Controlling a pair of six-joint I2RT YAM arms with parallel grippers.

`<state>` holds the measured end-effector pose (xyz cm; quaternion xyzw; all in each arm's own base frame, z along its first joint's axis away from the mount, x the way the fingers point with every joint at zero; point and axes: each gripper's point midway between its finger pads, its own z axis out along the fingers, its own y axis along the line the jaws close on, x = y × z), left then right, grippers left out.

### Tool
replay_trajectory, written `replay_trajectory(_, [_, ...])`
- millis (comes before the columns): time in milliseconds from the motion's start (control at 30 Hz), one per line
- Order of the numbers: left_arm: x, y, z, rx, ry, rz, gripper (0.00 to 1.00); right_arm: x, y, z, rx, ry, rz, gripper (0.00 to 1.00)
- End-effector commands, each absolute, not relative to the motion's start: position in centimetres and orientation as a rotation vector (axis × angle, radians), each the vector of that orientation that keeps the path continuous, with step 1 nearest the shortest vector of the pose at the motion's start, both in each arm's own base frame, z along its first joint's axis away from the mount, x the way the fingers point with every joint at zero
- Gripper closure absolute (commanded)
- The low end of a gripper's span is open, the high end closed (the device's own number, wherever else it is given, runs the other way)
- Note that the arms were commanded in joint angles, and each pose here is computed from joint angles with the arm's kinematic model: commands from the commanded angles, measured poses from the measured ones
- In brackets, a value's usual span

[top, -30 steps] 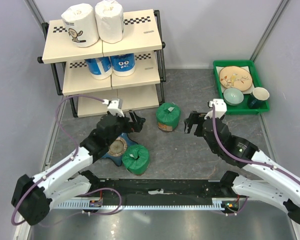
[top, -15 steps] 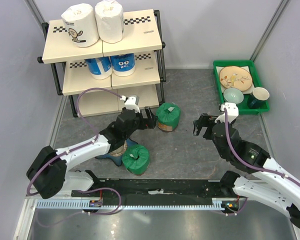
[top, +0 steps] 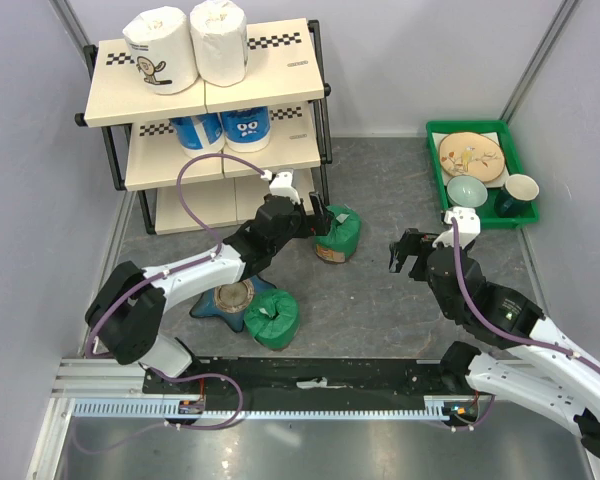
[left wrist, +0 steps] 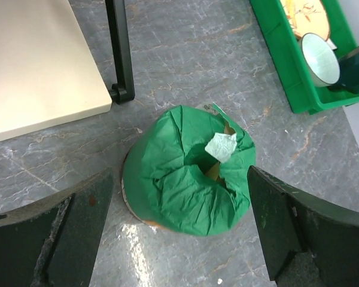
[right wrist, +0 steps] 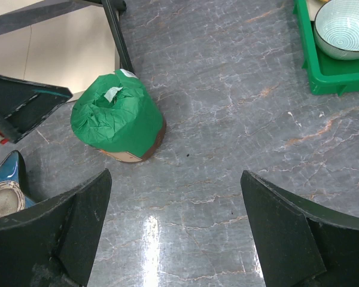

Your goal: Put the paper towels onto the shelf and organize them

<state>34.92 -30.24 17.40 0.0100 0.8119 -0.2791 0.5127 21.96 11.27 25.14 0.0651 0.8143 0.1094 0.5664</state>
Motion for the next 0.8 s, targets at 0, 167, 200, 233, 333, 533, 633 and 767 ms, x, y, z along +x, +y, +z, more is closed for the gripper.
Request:
replay_trajectory(0, [36.0, -31.1, 17.6, 0.018, 1.974, -0.644, 0.00, 21.7, 10.3, 26.7, 0.200, 1.870, 0.271, 0.02])
replay_trajectory(167, [36.3, -30.8, 16.6, 0.011, 2.014, -0.586, 0.00, 21.6, 10.0, 26.6, 0.207, 1.871, 0.263, 0.02])
replay_trajectory(200, [36.4, -30.6, 16.5, 0.011, 2.018, -0.575, 0.00, 21.6, 10.0, 26.7, 0.206, 1.870, 0.266, 0.02])
replay_trajectory(233, [36.4, -30.6, 16.2, 0.013, 2.025, -0.565, 0.00, 21.6, 10.0, 26.7, 0.210, 1.869, 0.267, 0.02])
replay_trajectory(333, [36.5, -30.6, 15.4, 0.017, 2.044, -0.550, 0.00, 21.6, 10.1, 26.5, 0.205, 1.875, 0.262, 0.02])
replay_trajectory(533, [36.9, -31.2, 14.7, 0.026, 2.061, -0.545, 0.00, 21.5, 10.1, 26.7, 0.203, 1.872, 0.269, 0.02])
replay_trajectory(633, [37.2, -31.4, 14.2, 0.032, 2.074, -0.529, 0.01, 21.4, 9.9, 26.8, 0.207, 1.869, 0.267, 0.02])
replay_trajectory(767, [37.5, -31.6, 13.5, 0.036, 2.093, -0.509, 0.03, 21.3, 9.6, 26.8, 0.209, 1.868, 0.262, 0.02])
